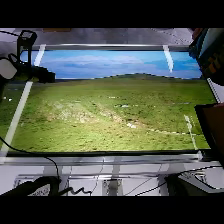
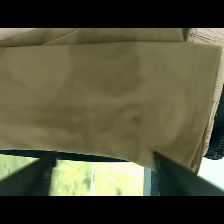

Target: Fold the clothes and pants, and hang the long-sleeved shirts on hangers.

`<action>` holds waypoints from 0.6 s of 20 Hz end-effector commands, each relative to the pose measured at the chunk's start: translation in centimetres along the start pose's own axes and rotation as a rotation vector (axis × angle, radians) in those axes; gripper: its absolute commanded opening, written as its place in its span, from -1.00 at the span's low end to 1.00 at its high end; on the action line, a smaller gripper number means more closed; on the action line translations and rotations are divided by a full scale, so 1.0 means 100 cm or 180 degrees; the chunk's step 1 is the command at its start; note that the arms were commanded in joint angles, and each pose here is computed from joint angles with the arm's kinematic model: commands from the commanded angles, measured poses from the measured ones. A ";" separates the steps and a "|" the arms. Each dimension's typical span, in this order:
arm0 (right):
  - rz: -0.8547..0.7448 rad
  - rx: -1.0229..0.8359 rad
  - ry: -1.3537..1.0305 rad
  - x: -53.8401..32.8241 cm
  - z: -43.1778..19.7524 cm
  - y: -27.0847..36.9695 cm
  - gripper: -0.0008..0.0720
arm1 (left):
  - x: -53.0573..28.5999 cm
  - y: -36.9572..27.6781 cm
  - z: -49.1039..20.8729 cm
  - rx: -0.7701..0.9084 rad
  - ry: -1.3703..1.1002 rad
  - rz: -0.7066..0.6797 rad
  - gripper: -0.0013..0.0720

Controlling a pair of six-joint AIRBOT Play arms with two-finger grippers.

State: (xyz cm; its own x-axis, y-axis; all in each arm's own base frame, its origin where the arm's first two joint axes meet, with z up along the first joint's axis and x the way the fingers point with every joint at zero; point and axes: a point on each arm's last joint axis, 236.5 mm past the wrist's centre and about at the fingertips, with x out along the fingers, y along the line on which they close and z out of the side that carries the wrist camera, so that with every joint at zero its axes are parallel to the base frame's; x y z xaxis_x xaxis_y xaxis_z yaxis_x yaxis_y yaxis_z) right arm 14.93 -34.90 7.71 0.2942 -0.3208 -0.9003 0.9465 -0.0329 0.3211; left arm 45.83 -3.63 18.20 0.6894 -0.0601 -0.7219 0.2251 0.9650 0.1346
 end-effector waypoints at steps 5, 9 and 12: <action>0.0422 -0.1139 0.0313 0.008 -0.063 0.085 -0.94 | 0.001 0.000 0.000 -0.0004 0.0008 -0.0004 -0.92; 0.0882 -0.2781 0.0799 -0.006 -0.209 0.178 -0.94 | 0.001 0.000 0.000 -0.0005 0.0008 -0.0005 -0.92; 0.1103 -0.3725 0.1192 -0.033 -0.323 0.194 -0.94 | 0.001 0.000 0.000 -0.0004 0.0008 -0.0004 -0.92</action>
State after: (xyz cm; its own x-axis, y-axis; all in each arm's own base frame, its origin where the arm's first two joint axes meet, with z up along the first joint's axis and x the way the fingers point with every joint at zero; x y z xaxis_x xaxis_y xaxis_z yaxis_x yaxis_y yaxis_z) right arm 34.70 -14.19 7.65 0.4375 0.0214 -0.8989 0.5683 0.7682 0.2949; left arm 45.88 -3.68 18.08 0.6876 -0.0620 -0.7235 0.2258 0.9652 0.1319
